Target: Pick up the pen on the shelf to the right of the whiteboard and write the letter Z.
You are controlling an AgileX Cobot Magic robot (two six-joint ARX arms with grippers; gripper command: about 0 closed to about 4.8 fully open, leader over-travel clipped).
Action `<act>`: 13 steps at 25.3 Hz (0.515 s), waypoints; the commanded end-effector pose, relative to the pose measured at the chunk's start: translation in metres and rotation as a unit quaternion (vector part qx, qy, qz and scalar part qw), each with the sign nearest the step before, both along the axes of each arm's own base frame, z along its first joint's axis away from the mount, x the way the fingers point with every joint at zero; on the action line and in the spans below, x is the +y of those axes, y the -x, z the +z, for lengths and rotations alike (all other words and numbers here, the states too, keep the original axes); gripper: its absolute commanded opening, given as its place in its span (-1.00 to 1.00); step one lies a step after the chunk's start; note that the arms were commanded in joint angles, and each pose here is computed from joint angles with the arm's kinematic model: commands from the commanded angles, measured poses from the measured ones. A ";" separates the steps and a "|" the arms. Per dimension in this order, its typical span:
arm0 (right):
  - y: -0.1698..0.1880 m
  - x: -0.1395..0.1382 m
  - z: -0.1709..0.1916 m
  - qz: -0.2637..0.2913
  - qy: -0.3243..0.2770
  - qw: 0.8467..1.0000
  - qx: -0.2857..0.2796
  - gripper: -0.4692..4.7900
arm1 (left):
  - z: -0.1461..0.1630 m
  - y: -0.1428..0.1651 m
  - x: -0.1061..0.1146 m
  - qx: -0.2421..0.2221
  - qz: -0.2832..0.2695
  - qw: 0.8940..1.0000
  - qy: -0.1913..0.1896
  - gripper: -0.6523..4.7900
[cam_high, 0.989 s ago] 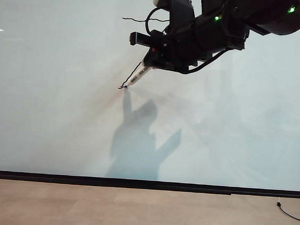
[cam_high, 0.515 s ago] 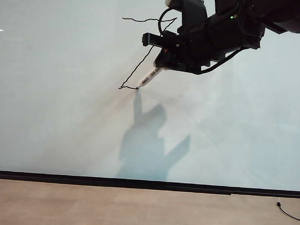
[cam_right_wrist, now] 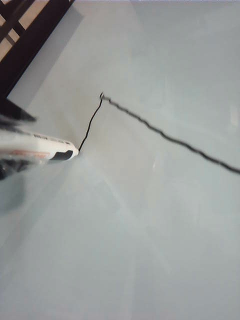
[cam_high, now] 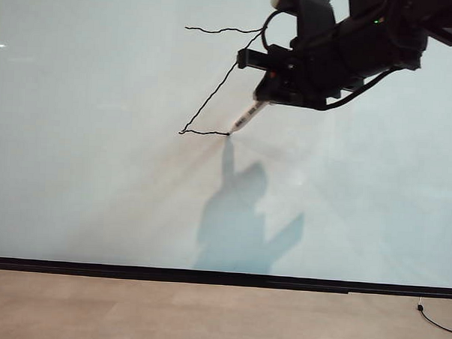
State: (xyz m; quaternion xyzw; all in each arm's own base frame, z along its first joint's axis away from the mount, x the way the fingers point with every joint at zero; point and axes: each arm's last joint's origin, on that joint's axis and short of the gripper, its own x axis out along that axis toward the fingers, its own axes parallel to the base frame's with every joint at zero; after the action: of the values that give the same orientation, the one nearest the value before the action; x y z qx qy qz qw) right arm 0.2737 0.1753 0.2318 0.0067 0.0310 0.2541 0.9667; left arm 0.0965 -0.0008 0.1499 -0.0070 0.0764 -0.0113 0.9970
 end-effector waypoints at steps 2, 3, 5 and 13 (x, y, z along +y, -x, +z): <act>0.001 -0.010 0.007 -0.037 -0.008 0.999 -0.021 -0.86 | 0.001 0.000 0.000 -0.004 -0.001 1.000 -0.002 -0.78; 0.002 -0.012 0.007 -0.039 -0.009 0.999 -0.021 -0.86 | 0.001 0.000 0.000 -0.003 -0.001 1.000 -0.002 -0.78; 0.003 -0.017 0.008 -0.045 -0.008 0.999 -0.022 -0.86 | 0.001 0.000 0.000 -0.003 -0.001 1.000 -0.002 -0.78; 0.005 -0.027 0.012 -0.057 -0.005 0.998 -0.024 -0.86 | 0.001 0.000 0.000 -0.004 -0.001 1.000 -0.002 -0.78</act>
State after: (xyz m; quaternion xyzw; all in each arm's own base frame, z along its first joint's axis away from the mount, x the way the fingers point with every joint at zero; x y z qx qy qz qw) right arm 0.2671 0.1518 0.2382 0.0085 0.0253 0.2246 0.9741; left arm 0.0965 -0.0008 0.1499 -0.0068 0.0762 -0.0115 0.9970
